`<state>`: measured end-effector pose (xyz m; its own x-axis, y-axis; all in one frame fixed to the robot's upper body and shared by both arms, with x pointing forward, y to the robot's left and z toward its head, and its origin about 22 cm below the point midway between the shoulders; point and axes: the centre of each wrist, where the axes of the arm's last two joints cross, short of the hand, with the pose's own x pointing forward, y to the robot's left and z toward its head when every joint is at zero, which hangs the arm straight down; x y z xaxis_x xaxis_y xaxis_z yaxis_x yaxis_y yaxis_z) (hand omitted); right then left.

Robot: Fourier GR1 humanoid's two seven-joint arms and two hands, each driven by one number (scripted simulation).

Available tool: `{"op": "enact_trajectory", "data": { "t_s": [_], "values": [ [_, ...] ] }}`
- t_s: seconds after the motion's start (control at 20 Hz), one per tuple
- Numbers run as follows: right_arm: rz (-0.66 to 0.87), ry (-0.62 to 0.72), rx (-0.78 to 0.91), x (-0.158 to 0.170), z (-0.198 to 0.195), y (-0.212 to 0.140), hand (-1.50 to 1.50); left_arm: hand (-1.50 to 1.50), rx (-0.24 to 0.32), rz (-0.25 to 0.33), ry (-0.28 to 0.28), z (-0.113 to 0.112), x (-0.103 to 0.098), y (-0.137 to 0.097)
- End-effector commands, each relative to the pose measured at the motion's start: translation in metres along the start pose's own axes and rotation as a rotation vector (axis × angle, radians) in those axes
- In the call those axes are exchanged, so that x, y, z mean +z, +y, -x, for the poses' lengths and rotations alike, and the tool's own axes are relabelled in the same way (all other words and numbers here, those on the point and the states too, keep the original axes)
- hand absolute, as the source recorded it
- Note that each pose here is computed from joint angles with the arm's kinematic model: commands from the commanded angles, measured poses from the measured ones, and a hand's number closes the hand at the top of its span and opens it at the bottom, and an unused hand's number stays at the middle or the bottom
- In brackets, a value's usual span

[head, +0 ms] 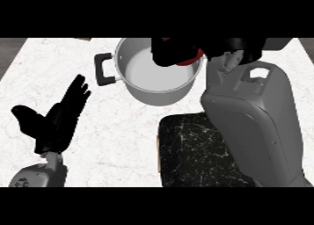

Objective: Pick the tomato from the tray and place it in the pot

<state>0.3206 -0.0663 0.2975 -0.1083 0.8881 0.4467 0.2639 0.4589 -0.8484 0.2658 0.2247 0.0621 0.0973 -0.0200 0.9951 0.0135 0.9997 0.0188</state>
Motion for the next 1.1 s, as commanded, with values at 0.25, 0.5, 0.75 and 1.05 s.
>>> {"op": "enact_trajectory", "data": {
  "t_s": [0.25, 0.5, 0.75, 1.05],
  "values": [
    [-0.059, 0.079, 0.0, -0.064, -0.008, 0.034, 1.5, 0.0, -0.007, 0.009, 0.003, -0.003, 0.0, 0.0],
    [-0.113, 0.022, 0.072, -0.07, 0.007, 0.087, 1.5, 0.0, -0.007, 0.025, -0.021, -0.01, 0.001, -0.008],
    [-0.229, 0.223, -0.122, -0.077, 0.018, 0.102, -1.5, 0.0, 0.013, 0.042, -0.004, -0.014, -0.012, -0.013],
    [-0.288, 0.273, -0.315, -0.078, 0.048, 0.127, -1.5, 0.0, -0.01, 0.017, -0.012, -0.01, -0.008, -0.015]
  ]
}}
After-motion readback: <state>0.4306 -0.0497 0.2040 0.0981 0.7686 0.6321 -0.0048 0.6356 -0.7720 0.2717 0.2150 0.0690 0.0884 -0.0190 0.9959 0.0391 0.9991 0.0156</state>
